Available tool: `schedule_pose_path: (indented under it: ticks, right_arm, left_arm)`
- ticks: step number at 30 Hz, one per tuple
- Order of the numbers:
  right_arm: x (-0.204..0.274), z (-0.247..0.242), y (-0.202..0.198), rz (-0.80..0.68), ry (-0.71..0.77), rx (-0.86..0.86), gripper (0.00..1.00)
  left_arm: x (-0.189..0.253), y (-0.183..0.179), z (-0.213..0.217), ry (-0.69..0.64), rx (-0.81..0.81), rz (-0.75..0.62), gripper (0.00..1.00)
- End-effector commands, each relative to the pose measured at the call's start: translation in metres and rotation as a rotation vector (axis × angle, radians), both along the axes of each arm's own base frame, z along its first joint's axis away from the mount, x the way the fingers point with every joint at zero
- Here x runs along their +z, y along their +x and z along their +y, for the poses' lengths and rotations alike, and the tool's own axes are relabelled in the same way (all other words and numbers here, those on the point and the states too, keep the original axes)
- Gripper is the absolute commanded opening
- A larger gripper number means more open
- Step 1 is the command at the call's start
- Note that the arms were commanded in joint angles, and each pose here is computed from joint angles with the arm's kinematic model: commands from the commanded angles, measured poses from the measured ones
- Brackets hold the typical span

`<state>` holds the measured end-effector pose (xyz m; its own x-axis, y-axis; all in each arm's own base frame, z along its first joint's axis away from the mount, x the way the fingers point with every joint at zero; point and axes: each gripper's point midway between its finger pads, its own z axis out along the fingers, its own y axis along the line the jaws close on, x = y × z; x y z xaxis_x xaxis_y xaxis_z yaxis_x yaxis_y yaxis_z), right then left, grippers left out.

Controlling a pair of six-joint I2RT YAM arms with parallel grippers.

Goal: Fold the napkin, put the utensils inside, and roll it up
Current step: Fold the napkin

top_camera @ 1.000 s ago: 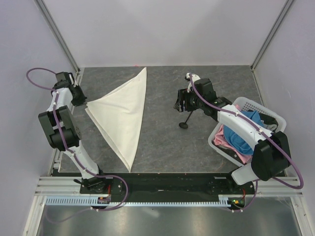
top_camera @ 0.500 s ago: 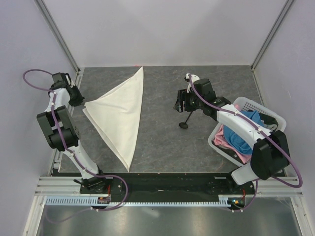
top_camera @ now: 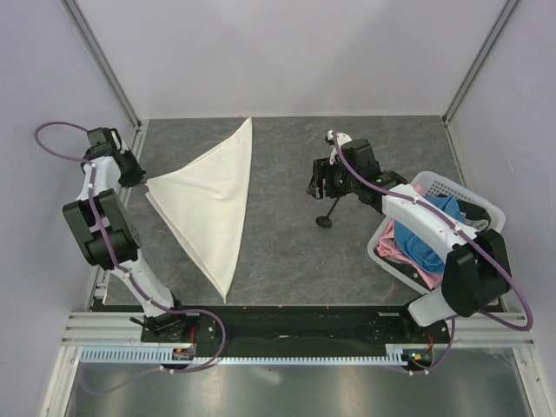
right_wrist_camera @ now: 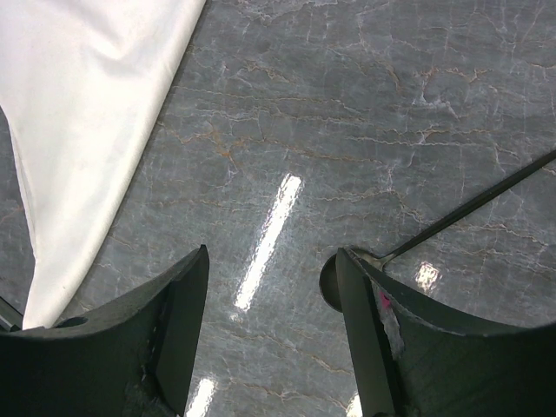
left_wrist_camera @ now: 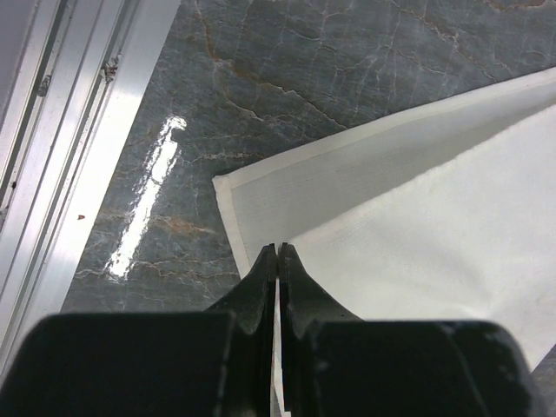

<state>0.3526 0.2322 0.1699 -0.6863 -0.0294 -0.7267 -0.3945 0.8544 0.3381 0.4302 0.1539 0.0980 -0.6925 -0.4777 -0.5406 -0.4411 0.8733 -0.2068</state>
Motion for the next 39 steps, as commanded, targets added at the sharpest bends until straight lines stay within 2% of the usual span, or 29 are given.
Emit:
schedule_pose_path:
  ticks: [1, 7, 22, 23, 24, 25, 26, 29, 34, 39]
  right_arm:
    - [0.002, 0.002, 0.004, -0.010, 0.011, 0.004, 0.69]
    - [0.002, 0.003, 0.004, -0.009, 0.009, 0.006, 0.69]
    - [-0.002, 0.002, 0.003, 0.000, 0.004, 0.009, 0.69]
    - [-0.003, 0.002, 0.004, 0.002, 0.002, 0.008, 0.69]
    - [-0.004, 0.002, 0.004, 0.003, 0.001, 0.008, 0.70]
    - [-0.004, 0.003, 0.005, 0.004, 0.003, 0.008, 0.70]
    - [-0.005, 0.004, 0.005, 0.008, 0.004, 0.012, 0.70]
    - [-0.008, 0.011, 0.013, 0.013, 0.008, 0.023, 0.70]
    - [-0.011, 0.038, 0.041, 0.010, 0.052, 0.072, 0.70]
    - [-0.025, 0.085, 0.084, 0.012, 0.122, 0.124, 0.69]
  left_arm:
    - [0.018, 0.008, 0.014, 0.014, 0.015, -0.066, 0.02]
    - [0.016, 0.009, 0.017, 0.010, 0.017, -0.064, 0.02]
    - [-0.027, 0.016, 0.036, 0.016, 0.044, 0.023, 0.03]
    - [-0.028, 0.015, 0.041, 0.034, 0.060, 0.032, 0.06]
    - [-0.029, 0.014, 0.043, 0.038, 0.067, 0.036, 0.18]
    - [-0.029, 0.013, 0.045, 0.045, 0.073, 0.041, 0.25]
    - [-0.030, 0.012, 0.047, 0.054, 0.084, 0.046, 0.47]
    - [-0.025, 0.009, 0.051, 0.076, 0.114, 0.048, 0.75]
    - [-0.005, 0.005, 0.046, 0.079, 0.140, 0.011, 0.82]
    - [0.018, 0.006, -0.004, -0.023, 0.077, -0.084, 0.84]
